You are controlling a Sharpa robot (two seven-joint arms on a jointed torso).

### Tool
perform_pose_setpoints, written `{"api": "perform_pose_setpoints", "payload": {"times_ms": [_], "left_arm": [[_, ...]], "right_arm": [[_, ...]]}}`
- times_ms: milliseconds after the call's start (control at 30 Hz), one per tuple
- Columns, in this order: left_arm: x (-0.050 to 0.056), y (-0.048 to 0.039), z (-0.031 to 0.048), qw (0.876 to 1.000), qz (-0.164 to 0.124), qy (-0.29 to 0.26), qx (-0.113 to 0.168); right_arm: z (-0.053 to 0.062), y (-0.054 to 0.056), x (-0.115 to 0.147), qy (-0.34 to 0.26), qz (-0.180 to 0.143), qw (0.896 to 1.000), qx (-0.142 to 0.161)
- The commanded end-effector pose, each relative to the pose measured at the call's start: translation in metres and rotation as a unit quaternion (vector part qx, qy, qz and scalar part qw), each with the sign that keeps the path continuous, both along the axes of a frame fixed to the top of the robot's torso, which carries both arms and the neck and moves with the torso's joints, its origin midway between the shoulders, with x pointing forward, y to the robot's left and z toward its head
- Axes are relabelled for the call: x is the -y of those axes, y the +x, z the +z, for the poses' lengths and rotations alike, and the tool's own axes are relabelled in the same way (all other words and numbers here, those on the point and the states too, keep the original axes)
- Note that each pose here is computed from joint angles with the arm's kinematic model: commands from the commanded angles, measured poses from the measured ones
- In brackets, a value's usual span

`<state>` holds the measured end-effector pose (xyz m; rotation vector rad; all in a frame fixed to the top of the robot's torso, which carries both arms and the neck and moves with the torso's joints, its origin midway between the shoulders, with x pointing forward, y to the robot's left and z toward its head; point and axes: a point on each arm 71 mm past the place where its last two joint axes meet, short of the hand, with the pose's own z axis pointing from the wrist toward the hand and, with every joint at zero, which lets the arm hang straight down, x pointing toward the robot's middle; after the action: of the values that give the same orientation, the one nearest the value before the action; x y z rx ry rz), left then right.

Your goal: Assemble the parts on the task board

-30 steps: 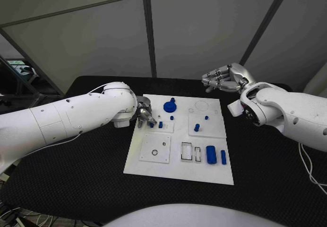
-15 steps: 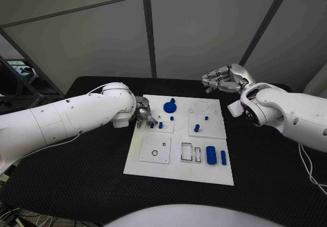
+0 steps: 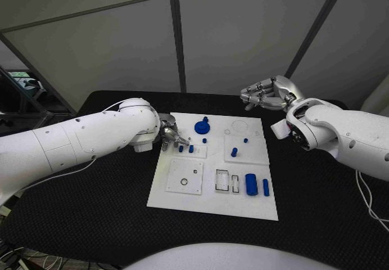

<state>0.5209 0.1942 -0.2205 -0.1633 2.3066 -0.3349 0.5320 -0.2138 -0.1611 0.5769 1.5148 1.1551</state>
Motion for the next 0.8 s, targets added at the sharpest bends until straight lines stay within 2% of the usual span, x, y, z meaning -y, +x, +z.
{"api": "perform_pose_setpoints", "payload": {"times_ms": [33,100,200,333,467,600,667,800], "left_arm": [[-0.001,0.0027,0.0053,0.998,0.034,-0.042,0.025],[-0.002,0.0036,0.0072,0.997,0.044,-0.058,0.035],[-0.005,0.0059,0.0130,0.991,0.058,-0.096,0.066],[-0.001,0.0069,0.0211,0.981,0.048,-0.159,0.102],[0.012,0.0057,0.0324,0.963,0.004,-0.218,0.159],[0.027,0.0018,0.0399,0.945,-0.058,-0.233,0.221],[0.035,-0.0006,0.0391,0.940,-0.089,-0.225,0.240],[0.049,-0.0042,0.0307,0.936,-0.142,-0.193,0.258]], "right_arm": [[0.001,0.000,-0.001,0.000,0.004,1.000,0.001],[0.001,0.000,0.000,0.000,0.003,1.000,0.001],[0.001,0.000,0.000,0.000,0.002,1.000,0.001],[0.001,0.001,0.001,-0.001,0.001,1.000,0.001],[0.001,0.001,0.001,-0.001,0.001,1.000,0.001],[0.001,0.001,0.001,-0.001,0.000,1.000,0.002],[0.001,0.001,0.001,0.000,0.001,1.000,0.002],[0.001,0.001,-0.001,0.000,0.003,1.000,0.002]]}}
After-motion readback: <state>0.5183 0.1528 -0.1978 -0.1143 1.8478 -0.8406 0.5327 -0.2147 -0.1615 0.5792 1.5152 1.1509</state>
